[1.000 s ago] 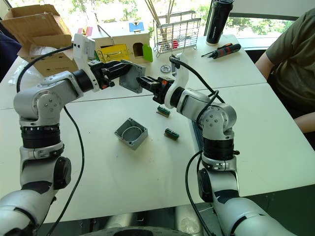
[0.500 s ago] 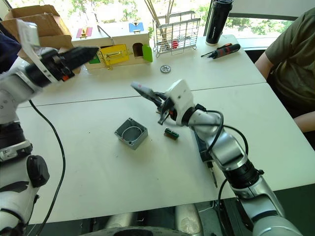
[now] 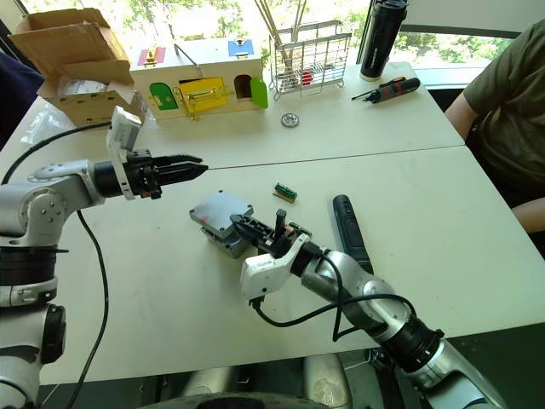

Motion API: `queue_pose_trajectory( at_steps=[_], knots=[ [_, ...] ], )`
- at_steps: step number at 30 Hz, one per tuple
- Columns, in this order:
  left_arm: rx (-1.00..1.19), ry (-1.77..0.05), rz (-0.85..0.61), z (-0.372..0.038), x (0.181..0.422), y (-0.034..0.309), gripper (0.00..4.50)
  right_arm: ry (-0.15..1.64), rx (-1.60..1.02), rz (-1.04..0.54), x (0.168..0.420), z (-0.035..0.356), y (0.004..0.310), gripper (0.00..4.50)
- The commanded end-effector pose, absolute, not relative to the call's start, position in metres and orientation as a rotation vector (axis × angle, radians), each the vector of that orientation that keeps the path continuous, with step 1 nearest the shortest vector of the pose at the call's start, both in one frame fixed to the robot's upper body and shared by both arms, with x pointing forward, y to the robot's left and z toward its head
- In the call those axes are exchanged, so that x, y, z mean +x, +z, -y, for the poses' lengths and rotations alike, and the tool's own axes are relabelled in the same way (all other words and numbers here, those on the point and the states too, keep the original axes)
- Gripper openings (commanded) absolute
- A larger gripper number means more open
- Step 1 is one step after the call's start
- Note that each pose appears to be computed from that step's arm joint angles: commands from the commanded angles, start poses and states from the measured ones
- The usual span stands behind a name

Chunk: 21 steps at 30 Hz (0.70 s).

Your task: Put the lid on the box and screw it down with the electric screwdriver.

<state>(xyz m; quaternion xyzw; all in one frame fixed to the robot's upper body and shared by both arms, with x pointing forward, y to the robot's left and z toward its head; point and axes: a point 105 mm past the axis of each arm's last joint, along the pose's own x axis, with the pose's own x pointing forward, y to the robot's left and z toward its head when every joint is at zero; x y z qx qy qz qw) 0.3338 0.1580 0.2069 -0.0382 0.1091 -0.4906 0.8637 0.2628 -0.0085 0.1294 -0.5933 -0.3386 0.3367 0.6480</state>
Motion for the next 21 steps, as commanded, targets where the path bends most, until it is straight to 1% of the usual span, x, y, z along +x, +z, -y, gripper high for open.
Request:
queue_pose_trajectory(
  at_steps=[1,4,8,16,21],
  knots=[
    [-0.037,-1.101,-0.241,-0.150,0.322,0.212,0.09,0.696,-1.355,0.824,0.266,0.005,0.144,0.12],
    [-0.007,-1.131,-0.272,-0.146,0.318,0.207,0.09,0.698,-1.358,0.807,0.267,0.003,0.142,0.12],
    [0.040,-1.138,-0.303,-0.143,0.320,0.196,0.09,0.716,-1.369,0.783,0.265,0.003,0.135,0.12],
    [0.105,-1.157,-0.328,-0.139,0.324,0.185,0.09,0.740,-1.404,0.767,0.261,0.008,0.124,0.12],
    [0.120,-1.177,-0.340,-0.138,0.321,0.180,0.09,0.739,-1.423,0.750,0.263,0.012,0.119,0.12]
  ],
)
